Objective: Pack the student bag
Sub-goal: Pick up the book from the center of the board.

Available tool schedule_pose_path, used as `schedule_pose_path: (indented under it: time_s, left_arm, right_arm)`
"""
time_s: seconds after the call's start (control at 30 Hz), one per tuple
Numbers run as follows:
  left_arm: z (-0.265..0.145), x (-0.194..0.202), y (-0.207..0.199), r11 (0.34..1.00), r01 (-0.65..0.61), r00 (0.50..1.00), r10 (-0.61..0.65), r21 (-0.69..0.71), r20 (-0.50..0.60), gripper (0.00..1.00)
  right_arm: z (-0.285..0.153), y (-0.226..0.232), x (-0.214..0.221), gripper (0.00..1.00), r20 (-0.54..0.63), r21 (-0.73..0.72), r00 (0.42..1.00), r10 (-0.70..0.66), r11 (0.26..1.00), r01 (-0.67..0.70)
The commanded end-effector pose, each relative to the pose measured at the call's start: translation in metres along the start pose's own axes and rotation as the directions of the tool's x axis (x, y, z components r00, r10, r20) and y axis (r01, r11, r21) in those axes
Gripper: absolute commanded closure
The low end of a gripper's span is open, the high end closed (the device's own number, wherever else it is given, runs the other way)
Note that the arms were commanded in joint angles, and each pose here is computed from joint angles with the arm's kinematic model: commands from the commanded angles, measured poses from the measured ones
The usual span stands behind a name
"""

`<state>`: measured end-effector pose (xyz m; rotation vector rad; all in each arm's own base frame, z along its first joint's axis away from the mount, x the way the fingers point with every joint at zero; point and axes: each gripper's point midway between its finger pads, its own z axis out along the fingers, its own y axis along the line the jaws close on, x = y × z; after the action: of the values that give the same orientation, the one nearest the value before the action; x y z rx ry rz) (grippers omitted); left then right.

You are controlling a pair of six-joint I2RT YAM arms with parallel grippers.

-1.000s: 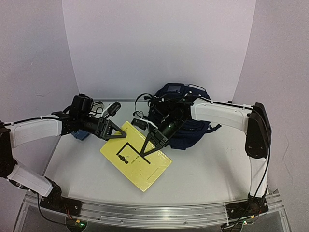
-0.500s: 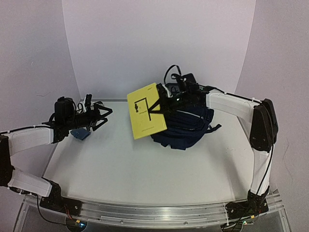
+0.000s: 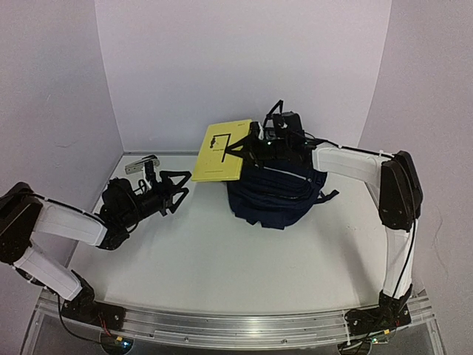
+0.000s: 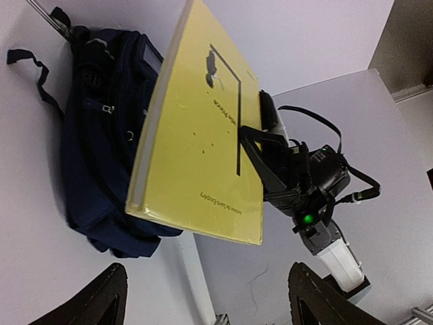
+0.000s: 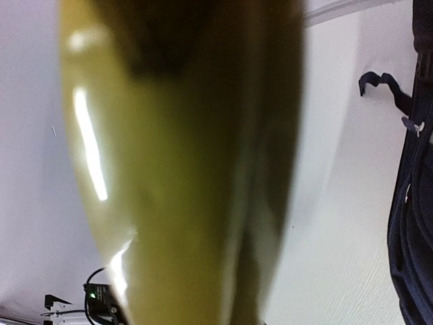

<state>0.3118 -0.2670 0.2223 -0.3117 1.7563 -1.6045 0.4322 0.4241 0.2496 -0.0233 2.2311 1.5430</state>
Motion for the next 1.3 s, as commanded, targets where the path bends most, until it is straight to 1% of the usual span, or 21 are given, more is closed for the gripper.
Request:
schedule_pose_path:
  time_s: [0.0, 0.13, 0.2, 0.27, 0.37, 0.5, 0.63, 0.7, 0.8, 0.97, 1.17, 1.27]
  left_arm:
    - [0.012, -0.007, -0.024, 0.988, 0.039, 0.987, -0.061, 0.149, 0.147, 0.19]
    - [0.031, -0.001, -0.028, 0.971, 0.058, 0.98, -0.1, 0.232, 0.174, 0.2]
    - [0.042, -0.001, -0.027, 0.965, 0.084, 0.977, -0.129, 0.249, 0.171, 0.22]
    - [0.052, 0.0, -0.037, 0.961, 0.045, 0.98, -0.095, 0.271, 0.174, 0.24]
    - [0.058, 0.002, -0.054, 0.953, -0.01, 0.98, -0.05, 0.302, 0.191, 0.24]
    - [0.061, 0.001, -0.064, 0.945, -0.032, 0.982, -0.031, 0.326, 0.187, 0.26]
    - [0.067, 0.003, -0.065, 0.941, -0.01, 0.984, -0.051, 0.339, 0.168, 0.29]
    - [0.071, 0.004, -0.065, 0.938, 0.017, 0.985, -0.076, 0.346, 0.157, 0.33]
    - [0.074, 0.004, -0.073, 0.93, 0.011, 0.987, -0.07, 0.369, 0.146, 0.44]
    - [0.068, -0.004, -0.091, 0.918, -0.041, 0.982, -0.036, 0.394, 0.186, 0.61]
    - [0.068, -0.009, -0.098, 0.911, -0.04, 0.979, -0.047, 0.41, 0.198, 0.69]
    - [0.067, -0.011, -0.097, 0.913, -0.035, 0.976, -0.055, 0.406, 0.209, 0.75]
  right_arm:
    - [-0.006, 0.04, -0.029, 1.0, 0.113, -0.167, 0.991, 0.074, 0.985, -0.054]
    - [-0.005, 0.038, -0.031, 1.0, 0.128, -0.228, 0.981, 0.148, 0.967, -0.116]
    - [-0.006, 0.037, -0.031, 1.0, 0.133, -0.243, 0.978, 0.164, 0.961, -0.128]
    - [-0.007, 0.036, -0.03, 1.0, 0.136, -0.248, 0.976, 0.17, 0.96, -0.132]
    - [-0.01, 0.035, -0.028, 1.0, 0.14, -0.253, 0.975, 0.172, 0.958, -0.133]
    - [-0.009, 0.032, -0.027, 1.0, 0.141, -0.28, 0.97, 0.199, 0.948, -0.154]
    - [-0.006, 0.035, -0.026, 1.0, 0.132, -0.328, 0.968, 0.214, 0.931, -0.161]
    - [-0.006, 0.041, -0.024, 1.0, 0.129, -0.362, 0.968, 0.215, 0.919, -0.156]
    - [-0.004, 0.047, -0.017, 1.0, 0.115, -0.39, 0.969, 0.217, 0.907, -0.157]
    - [-0.003, 0.044, -0.007, 0.99, 0.112, -0.418, 0.965, 0.235, 0.893, -0.169]
    - [0.002, 0.04, 0.009, 0.97, 0.106, -0.432, 0.965, 0.241, 0.885, -0.173]
    - [0.003, 0.039, 0.012, 0.96, 0.108, -0.448, 0.961, 0.255, 0.876, -0.182]
